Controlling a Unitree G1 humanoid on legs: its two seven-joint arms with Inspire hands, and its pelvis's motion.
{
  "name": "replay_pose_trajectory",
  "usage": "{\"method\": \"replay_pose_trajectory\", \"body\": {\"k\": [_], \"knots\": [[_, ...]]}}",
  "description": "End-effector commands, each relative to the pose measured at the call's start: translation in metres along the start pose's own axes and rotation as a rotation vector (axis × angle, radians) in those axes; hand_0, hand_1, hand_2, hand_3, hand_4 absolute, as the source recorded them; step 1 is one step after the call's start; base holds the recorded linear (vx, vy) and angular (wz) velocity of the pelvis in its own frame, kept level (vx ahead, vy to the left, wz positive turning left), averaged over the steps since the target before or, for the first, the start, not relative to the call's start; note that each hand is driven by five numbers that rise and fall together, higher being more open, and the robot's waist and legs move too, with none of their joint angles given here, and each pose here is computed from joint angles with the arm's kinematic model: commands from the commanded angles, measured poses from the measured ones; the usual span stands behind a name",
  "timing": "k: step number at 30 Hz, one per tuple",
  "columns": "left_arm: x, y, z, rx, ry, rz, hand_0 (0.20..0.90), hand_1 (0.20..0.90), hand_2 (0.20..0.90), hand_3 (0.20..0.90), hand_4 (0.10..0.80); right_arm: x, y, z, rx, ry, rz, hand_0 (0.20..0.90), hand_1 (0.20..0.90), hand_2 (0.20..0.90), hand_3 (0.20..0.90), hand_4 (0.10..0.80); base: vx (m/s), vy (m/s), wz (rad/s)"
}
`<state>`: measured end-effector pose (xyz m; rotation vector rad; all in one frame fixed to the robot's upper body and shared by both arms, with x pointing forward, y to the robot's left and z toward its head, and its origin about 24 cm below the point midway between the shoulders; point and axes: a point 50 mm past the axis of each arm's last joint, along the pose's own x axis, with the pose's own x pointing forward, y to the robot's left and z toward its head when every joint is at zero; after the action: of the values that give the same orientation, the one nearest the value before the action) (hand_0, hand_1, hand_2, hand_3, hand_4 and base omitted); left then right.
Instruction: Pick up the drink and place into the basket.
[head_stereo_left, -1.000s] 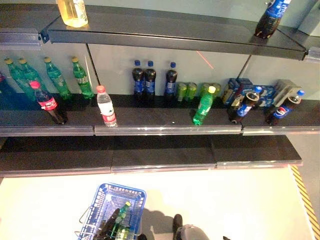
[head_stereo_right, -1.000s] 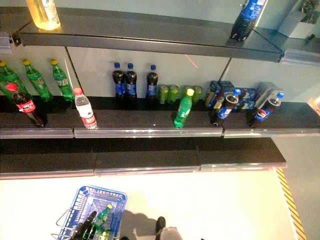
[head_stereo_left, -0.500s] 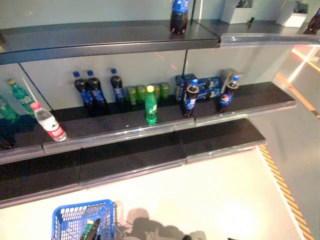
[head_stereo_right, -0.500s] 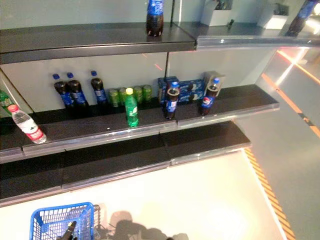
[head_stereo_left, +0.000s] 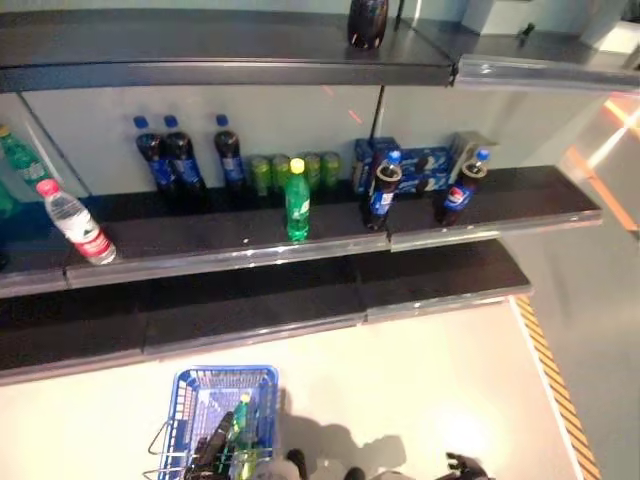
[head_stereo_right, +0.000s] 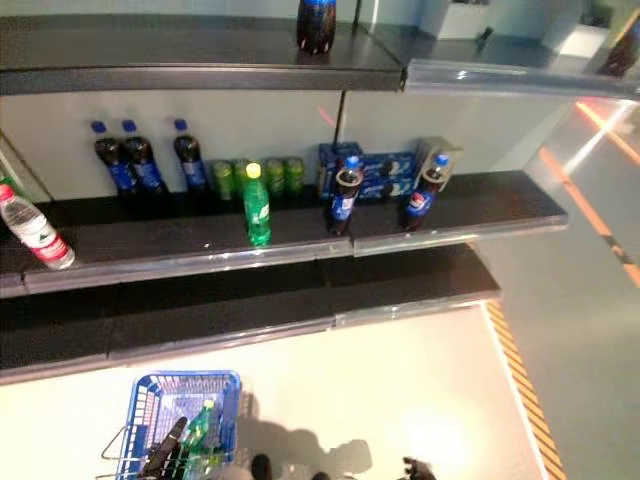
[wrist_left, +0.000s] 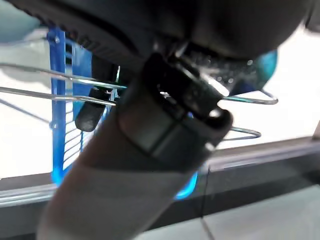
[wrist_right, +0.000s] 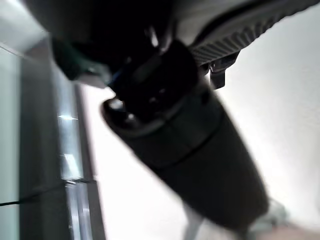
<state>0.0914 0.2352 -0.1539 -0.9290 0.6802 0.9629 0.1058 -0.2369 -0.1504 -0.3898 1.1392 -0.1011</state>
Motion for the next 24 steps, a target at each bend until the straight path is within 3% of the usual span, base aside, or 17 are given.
{"method": "replay_pose_trajectory", "body": {"k": [1, 6, 8, 15, 20, 24], "knots": [[0.001, -0.025, 0.045, 0.058, -0.215, -0.176, 0.3, 0.3, 0.3, 0.2, 0.1, -0.001, 0.027, 0.035, 0.012, -0.127, 0.067, 0.9, 0.9, 0.9, 0.9, 0.8, 0.077, -0.331, 0.62], [0.001, -0.075, 0.051, 0.016, -0.239, -0.307, 0.3, 0.3, 0.3, 0.2, 0.1, -0.004, 0.023, 0.072, -0.042, -0.281, 0.04, 0.9, 0.9, 0.9, 0.9, 0.8, 0.025, -0.417, 0.76], [-0.001, -0.079, 0.056, 0.017, -0.256, -0.291, 0.3, 0.3, 0.3, 0.2, 0.1, -0.008, 0.028, 0.086, -0.081, -0.328, 0.064, 0.9, 0.9, 0.9, 0.9, 0.8, 0.12, -0.417, 0.27], [-0.006, -0.047, 0.043, -0.002, -0.234, -0.22, 0.3, 0.3, 0.3, 0.2, 0.1, -0.048, 0.011, 0.144, -0.23, -0.672, 0.148, 0.9, 0.9, 0.9, 0.9, 0.8, 0.076, -0.278, 0.11], [-0.01, -0.036, 0.029, 0.056, -0.187, -0.233, 0.3, 0.3, 0.3, 0.2, 0.1, -0.101, -0.023, 0.183, -0.232, -1.021, 0.162, 0.9, 0.9, 0.9, 0.9, 0.8, -0.036, -0.053, 0.56], [-0.011, -0.022, 0.025, 0.064, -0.179, -0.192, 0.3, 0.3, 0.3, 0.2, 0.1, -0.141, -0.039, 0.207, -0.227, -1.252, 0.166, 0.9, 0.9, 0.9, 0.9, 0.8, 0.045, 0.092, 0.03]]}}
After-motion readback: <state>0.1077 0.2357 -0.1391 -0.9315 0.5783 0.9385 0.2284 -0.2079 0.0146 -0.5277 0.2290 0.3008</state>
